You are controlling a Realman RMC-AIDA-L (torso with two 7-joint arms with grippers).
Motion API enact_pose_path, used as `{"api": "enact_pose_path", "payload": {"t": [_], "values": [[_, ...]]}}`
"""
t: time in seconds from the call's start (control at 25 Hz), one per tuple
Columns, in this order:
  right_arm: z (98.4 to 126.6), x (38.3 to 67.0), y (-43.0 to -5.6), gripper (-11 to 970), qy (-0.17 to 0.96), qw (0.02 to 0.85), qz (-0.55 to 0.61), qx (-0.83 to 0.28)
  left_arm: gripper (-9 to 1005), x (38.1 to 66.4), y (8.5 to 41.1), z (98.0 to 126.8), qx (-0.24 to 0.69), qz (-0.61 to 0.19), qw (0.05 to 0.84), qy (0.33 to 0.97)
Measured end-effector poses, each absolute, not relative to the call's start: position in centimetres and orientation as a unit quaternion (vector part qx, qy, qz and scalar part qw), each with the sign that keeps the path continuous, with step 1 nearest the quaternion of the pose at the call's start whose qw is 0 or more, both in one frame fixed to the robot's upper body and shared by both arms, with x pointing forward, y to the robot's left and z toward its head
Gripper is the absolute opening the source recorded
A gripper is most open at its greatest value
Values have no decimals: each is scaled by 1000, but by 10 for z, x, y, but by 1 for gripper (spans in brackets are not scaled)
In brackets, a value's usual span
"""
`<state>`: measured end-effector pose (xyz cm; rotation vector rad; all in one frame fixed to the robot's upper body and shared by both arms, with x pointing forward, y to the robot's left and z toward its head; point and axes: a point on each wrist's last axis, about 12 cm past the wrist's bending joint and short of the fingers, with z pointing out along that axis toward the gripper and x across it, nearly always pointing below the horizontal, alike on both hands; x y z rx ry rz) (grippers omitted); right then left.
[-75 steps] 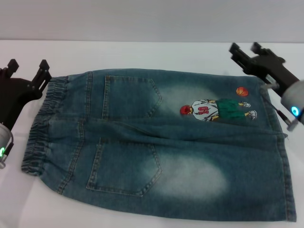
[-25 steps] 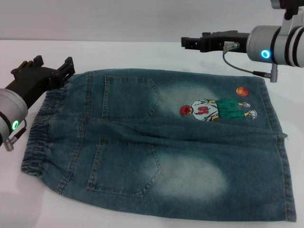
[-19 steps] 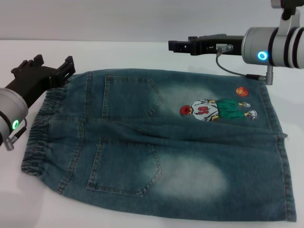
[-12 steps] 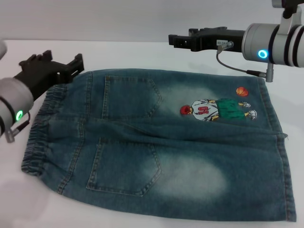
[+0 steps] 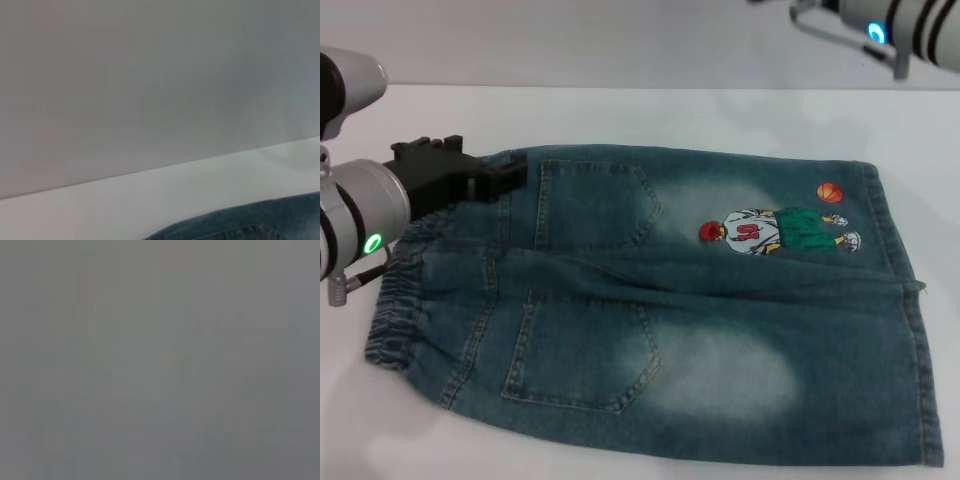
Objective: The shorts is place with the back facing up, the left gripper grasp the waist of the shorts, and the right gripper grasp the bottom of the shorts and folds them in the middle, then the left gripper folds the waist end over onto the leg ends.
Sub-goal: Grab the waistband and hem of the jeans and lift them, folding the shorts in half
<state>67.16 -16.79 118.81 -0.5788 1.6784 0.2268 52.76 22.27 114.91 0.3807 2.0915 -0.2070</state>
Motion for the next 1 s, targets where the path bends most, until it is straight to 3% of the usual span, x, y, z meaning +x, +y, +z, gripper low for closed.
{"api": "enact_pose_path", "payload": {"t": [0.24,0.56,0.8,1.0], "values": [[1200,669,-146,685,642,726,-95,-228,774,527,221,1148,160,-86,470,864],[1191,627,-159,685,438,826,-301,-190,774,527,221,1149,165,-86,469,863],[1181,612,-174,684,377,841,-330,-201,774,528,219,1148,169,-86,466,864],[1185,621,-165,685,482,806,-293,-182,774,529,218,1144,172,-85,461,866]]}}
